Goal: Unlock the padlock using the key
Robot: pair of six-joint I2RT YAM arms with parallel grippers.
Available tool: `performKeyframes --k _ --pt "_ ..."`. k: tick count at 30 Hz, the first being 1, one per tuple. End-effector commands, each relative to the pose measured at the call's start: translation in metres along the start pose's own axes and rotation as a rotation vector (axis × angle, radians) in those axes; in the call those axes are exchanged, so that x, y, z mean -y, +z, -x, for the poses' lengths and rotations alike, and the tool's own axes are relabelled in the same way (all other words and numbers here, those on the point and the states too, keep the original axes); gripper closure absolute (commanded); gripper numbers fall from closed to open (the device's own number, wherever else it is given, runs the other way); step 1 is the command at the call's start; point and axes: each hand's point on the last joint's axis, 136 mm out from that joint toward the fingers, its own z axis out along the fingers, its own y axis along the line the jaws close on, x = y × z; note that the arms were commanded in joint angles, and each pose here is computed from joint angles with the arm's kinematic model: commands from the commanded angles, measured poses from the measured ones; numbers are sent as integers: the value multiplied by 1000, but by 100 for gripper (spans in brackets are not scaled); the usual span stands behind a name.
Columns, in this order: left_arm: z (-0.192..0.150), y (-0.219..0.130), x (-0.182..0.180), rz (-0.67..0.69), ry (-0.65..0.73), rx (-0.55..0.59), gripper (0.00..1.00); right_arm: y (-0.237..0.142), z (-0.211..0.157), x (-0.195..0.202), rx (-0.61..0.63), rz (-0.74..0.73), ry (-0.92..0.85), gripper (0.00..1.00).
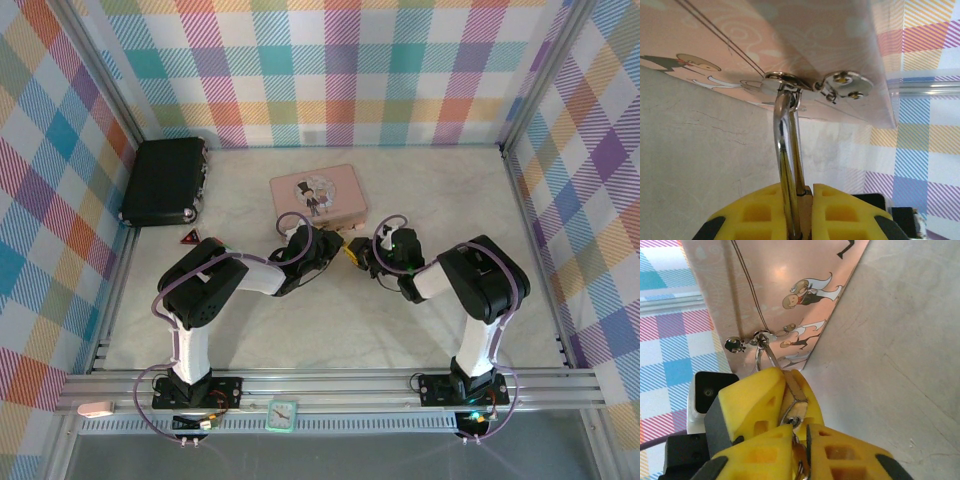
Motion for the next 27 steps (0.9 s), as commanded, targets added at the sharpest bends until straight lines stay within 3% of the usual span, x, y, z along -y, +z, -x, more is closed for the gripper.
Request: performKeyframes --k 1,3,11,17,27 --pt "4 -9 39 -111 7 -2 100 0 0 -17 2 71 -18 95" --pt "4 -10 38 -108 8 -2 100 0 2 -16 8 69 -1 100" --pt "-10 -9 30 -132 12 -22 100 11 11 -20 26 119 109 100" --pt "-27 -9 29 -198 27 -27 100 18 19 -36 19 208 302 100" --pt "-43 -13 45 -302 17 -82 100 24 22 -32 34 152 374 100"
